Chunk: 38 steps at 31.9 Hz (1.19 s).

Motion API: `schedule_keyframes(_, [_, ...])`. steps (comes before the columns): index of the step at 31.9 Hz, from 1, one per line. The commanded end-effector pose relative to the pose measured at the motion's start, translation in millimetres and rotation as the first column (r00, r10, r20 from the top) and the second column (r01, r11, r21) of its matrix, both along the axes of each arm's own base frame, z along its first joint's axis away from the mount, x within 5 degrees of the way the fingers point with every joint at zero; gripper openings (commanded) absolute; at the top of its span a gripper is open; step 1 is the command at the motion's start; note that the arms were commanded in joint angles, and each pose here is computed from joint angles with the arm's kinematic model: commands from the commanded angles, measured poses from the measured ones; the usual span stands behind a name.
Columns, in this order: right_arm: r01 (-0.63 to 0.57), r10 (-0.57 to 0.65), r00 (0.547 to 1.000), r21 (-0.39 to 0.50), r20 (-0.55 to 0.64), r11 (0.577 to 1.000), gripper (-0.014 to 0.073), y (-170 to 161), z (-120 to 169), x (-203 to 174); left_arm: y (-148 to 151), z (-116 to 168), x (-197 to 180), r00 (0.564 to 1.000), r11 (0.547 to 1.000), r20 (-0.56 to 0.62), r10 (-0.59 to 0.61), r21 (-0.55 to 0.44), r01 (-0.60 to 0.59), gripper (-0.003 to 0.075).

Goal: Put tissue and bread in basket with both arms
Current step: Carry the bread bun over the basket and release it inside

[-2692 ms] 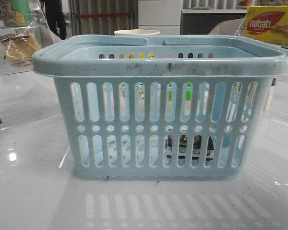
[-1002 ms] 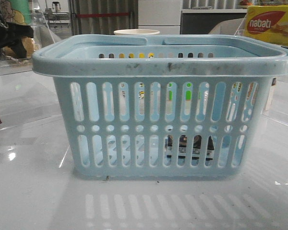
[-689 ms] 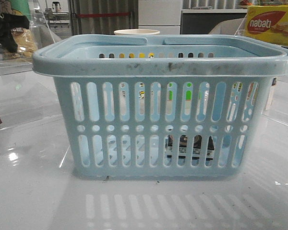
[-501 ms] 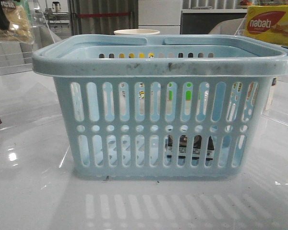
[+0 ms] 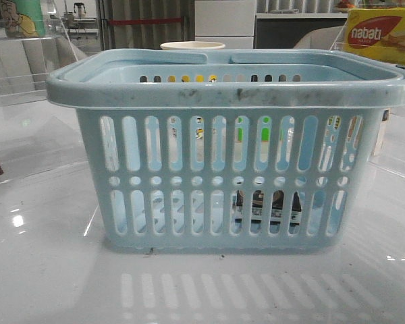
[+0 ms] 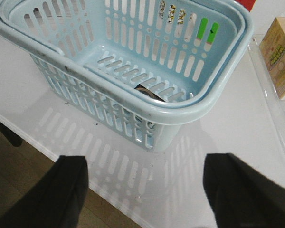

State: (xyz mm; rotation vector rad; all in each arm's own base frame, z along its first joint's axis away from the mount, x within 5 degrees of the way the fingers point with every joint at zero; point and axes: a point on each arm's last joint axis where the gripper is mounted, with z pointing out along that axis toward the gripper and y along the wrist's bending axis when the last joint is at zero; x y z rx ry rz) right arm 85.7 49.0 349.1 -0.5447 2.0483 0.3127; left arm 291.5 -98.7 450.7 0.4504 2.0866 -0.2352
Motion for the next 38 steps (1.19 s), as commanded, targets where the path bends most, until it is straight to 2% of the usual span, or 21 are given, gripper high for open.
schedule_keyframes(1, [-0.001,-0.002,0.996,0.032,0.092,0.999,0.0602,0.1,13.8,1.8,-22.1,27.4,-26.4,0.989,0.994,0.109,-0.100,-0.037,0.105,0.0090])
schedule_keyframes(5, [-0.001,-0.002,0.996,0.032,0.092,0.999,0.0602,0.1,13.8,1.8,-59.0,18.2,-42.2,0.968,0.970,0.074,-0.238,-0.024,0.240,0.0090])
schedule_keyframes(10, [-0.001,-0.002,0.996,0.032,0.092,0.999,0.0602,0.1,13.8,1.8,-98.6,-14.5,-45.4,0.935,0.935,-0.020,-0.355,0.017,0.355,0.0090])
schedule_keyframes(18, [-0.001,-0.002,0.996,0.032,0.092,0.999,0.0602,0.1,13.8,1.8,-136.6,-82.6,-7.7,0.909,0.922,-0.211,-0.360,0.072,0.381,0.0090])
schedule_keyframes(23, [-0.001,-0.002,0.996,0.032,0.092,0.999,0.0602,0.1,13.8,1.8,-148.7,-115.7,7.7,0.891,0.917,-0.295,-0.346,0.096,0.388,0.0104])
schedule_keyframes(25, [-0.001,-0.002,0.996,0.032,0.092,0.999,0.0602,0.1,13.8,1.8,-149.4,-118.4,8.9,0.889,0.916,-0.301,-0.344,0.100,0.389,0.0185])
schedule_keyframes(29, [-0.001,-0.002,0.996,0.032,0.092,0.999,0.0602,0.1,13.8,1.8,-148.4,-115.3,7.6,0.891,0.916,-0.293,-0.346,0.098,0.388,0.0460])
schedule_keyframes(30, [-0.001,-0.002,0.996,0.032,0.092,0.999,0.0602,0.1,13.8,1.8,-147.1,-112.5,5.8,0.891,0.916,-0.291,-0.347,0.098,0.389,0.0503])
schedule_keyframes(34, [-0.001,-0.002,0.996,0.032,0.092,0.999,0.0602,0.1,13.8,1.8,-135.6,-83.7,-9.0,0.905,0.919,-0.230,-0.359,0.080,0.385,0.0507])
schedule_keyframes(38, [-0.001,-0.002,0.996,0.032,0.092,0.999,0.0602,0.1,13.8,1.8,-113.4,-39.8,-37.2,0.921,0.924,-0.112,-0.372,0.046,0.379,0.0507])
